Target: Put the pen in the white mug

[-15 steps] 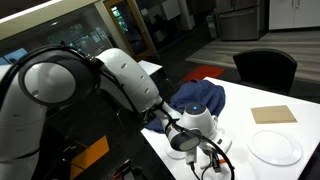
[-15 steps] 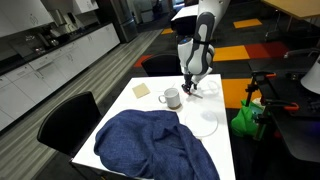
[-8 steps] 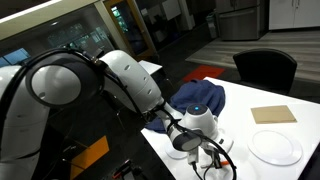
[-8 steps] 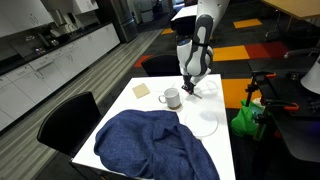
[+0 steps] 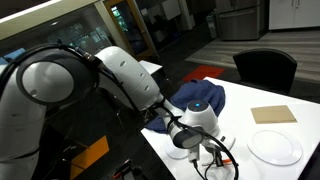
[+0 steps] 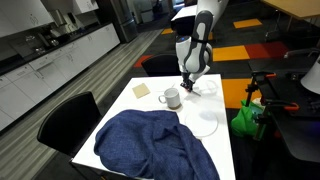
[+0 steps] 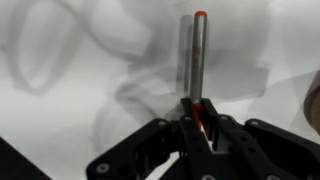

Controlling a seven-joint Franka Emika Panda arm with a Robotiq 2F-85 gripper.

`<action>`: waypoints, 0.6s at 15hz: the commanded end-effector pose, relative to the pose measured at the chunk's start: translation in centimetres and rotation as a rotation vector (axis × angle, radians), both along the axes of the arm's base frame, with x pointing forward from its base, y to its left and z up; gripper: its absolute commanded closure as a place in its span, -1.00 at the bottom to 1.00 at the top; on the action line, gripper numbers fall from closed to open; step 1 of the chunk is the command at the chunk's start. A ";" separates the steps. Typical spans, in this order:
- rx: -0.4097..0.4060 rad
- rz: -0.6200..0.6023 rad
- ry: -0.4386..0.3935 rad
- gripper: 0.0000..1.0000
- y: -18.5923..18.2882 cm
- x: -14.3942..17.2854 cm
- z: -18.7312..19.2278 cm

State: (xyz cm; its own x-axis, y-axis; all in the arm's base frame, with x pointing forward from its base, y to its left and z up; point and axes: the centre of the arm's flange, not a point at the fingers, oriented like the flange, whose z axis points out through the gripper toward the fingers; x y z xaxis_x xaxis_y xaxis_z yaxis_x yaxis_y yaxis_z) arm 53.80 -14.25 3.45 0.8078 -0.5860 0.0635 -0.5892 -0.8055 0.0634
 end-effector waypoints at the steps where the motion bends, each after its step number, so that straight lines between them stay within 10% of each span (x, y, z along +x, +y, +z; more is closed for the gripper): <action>1: -0.019 0.013 -0.007 0.93 -0.2 -0.5 6.0; 9: -0.040 0.106 -0.017 0.93 0.7 -0.1 14.8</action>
State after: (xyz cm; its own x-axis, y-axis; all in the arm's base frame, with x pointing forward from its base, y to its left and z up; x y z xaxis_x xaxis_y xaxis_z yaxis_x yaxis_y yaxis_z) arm 55.10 -14.75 13.85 0.8375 -0.5319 0.1251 -0.5425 -0.8368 0.0741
